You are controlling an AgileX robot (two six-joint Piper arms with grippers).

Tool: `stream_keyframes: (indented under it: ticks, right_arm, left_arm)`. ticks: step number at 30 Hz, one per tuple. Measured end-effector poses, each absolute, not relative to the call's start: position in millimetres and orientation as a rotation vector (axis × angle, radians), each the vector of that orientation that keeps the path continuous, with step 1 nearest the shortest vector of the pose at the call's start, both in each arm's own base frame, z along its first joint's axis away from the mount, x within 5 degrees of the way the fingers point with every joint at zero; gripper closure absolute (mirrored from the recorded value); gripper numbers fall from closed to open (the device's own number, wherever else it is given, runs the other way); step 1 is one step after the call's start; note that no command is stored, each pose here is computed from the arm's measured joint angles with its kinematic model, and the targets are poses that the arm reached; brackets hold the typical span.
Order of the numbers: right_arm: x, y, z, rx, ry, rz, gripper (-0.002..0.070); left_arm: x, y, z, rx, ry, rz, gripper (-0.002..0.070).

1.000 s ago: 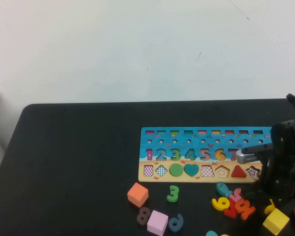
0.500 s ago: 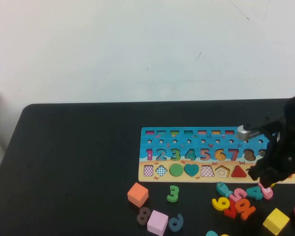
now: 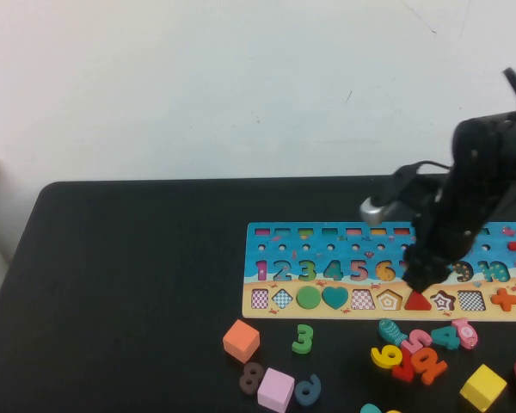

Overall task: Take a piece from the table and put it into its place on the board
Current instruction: Place the "Pentagon" into the hole of the Pentagon

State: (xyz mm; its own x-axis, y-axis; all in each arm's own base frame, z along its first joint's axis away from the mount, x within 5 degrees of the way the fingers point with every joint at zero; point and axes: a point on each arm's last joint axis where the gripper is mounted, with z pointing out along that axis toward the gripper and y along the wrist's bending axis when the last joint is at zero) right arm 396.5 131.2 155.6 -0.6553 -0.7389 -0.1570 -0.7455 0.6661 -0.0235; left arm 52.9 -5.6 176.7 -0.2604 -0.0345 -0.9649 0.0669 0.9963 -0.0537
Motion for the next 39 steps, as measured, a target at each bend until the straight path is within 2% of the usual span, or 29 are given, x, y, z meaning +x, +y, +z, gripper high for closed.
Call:
stream_keyframes:
  ticks: [7,17,28,39]
  right_arm:
    - [412,159,129,-1.403,2.651,0.098,0.0311]
    - [423,161,81,-1.624,2.604,0.036,0.0311]
    - [430,162,76,-1.676,2.501,-0.01,0.0311]
    - [427,161,75,-1.698,2.53,0.003,0.0311]
  left_arm:
    - [53,-6,177,0.028,1.836,-0.094,0.0676]
    - [53,-6,177,0.027,1.838,-0.095,0.0676]
    - [53,-6,176,0.028,1.84,-0.095,0.0676]
    - [53,-6,176,0.025,1.84,-0.097,0.0676]
